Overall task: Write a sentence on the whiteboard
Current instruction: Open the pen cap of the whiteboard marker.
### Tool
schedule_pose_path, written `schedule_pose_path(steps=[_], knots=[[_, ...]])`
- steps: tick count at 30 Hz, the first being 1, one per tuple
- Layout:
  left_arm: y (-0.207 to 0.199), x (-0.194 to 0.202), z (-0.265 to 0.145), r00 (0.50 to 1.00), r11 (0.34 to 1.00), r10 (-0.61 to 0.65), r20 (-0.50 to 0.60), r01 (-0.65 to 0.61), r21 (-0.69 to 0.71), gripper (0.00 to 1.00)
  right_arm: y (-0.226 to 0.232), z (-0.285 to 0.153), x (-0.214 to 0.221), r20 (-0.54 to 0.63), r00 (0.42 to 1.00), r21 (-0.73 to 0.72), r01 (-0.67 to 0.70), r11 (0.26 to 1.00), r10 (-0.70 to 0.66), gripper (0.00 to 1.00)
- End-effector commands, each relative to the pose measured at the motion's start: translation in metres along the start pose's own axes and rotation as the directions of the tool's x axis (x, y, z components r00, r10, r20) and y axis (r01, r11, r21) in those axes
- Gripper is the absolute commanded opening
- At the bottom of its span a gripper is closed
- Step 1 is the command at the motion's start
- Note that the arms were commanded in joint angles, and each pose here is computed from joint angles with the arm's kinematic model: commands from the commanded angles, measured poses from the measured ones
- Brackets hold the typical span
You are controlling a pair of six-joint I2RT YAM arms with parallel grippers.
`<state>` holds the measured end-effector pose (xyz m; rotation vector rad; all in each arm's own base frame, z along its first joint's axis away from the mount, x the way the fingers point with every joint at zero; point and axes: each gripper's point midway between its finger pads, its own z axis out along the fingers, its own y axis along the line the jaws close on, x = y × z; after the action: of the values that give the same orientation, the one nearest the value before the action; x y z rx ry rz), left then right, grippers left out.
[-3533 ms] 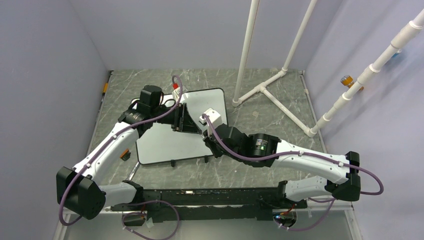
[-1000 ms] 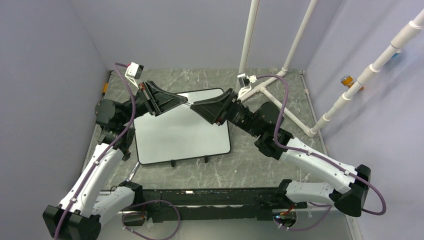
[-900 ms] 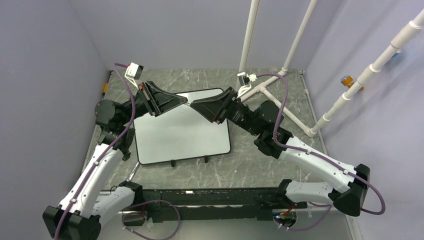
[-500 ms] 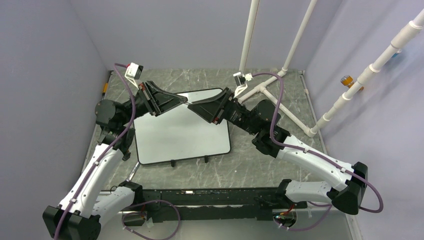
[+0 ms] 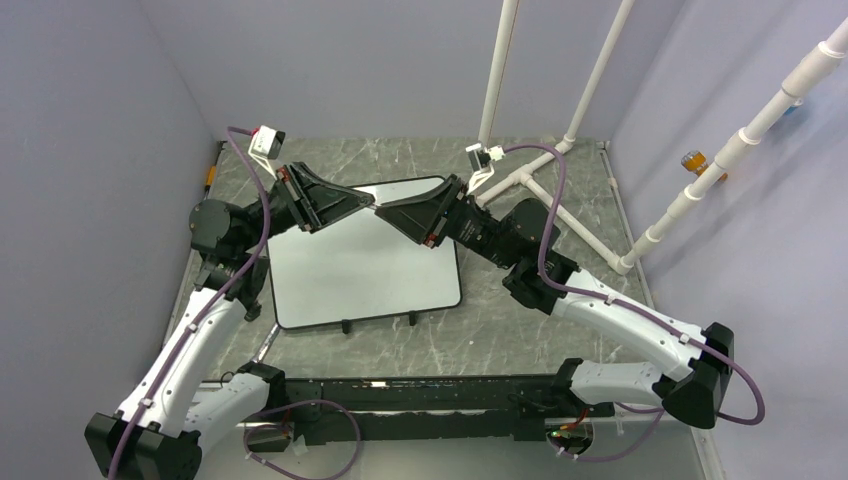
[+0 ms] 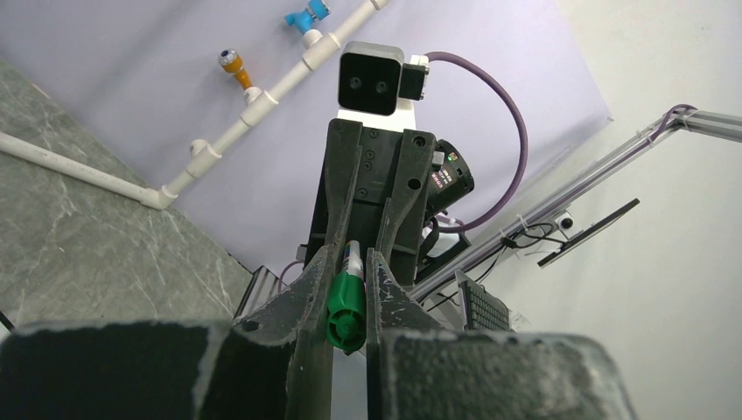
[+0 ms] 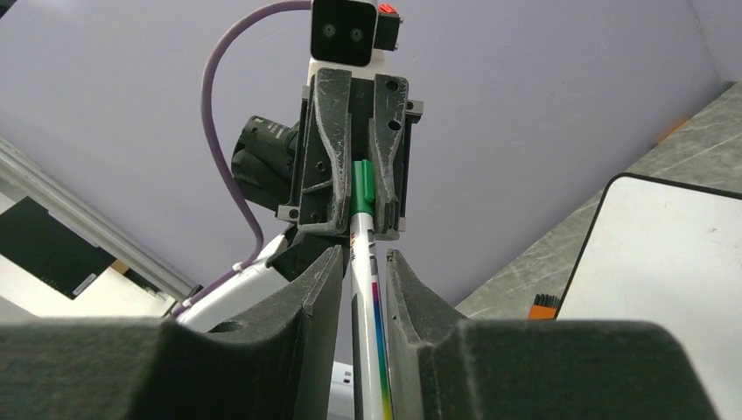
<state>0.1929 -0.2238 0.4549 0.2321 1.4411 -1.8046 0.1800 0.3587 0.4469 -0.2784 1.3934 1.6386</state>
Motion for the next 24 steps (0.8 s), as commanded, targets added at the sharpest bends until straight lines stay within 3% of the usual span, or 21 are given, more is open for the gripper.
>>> schedule_pose_path(steps=[1, 11, 17, 19, 24], knots=[[-0.005, 0.001, -0.002, 0.999, 0.999, 0.041, 0.008, -0.041, 0.01, 0.0, 0.028, 0.004, -0.024, 0.067, 0.998, -0.094, 0.016, 0.995, -0.01, 0.26], [-0.002, 0.001, -0.003, 0.998, 0.998, 0.066, 0.008, -0.065, -0.014, 0.0, 0.022, 0.008, -0.021, 0.063, 0.998, -0.077, 0.005, 0.997, -0.001, 0.0], [-0.001, 0.001, -0.003, 0.995, 0.994, 0.097, -0.005, -0.097, -0.041, 0.02, 0.018, 0.006, -0.018, 0.059, 0.998, -0.064, 0.012, 0.998, -0.009, 0.0], [0.001, 0.001, -0.004, 0.994, 0.993, 0.109, -0.006, -0.109, -0.055, 0.15, 0.016, 0.005, -0.018, 0.062, 0.998, -0.057, 0.016, 0.998, -0.013, 0.0], [0.0, 0.0, -0.005, 0.992, 0.989, 0.127, -0.002, -0.127, -0.071, 0.65, 0.014, -0.002, -0.018, 0.064, 0.998, -0.035, 0.026, 0.999, -0.024, 0.0]])
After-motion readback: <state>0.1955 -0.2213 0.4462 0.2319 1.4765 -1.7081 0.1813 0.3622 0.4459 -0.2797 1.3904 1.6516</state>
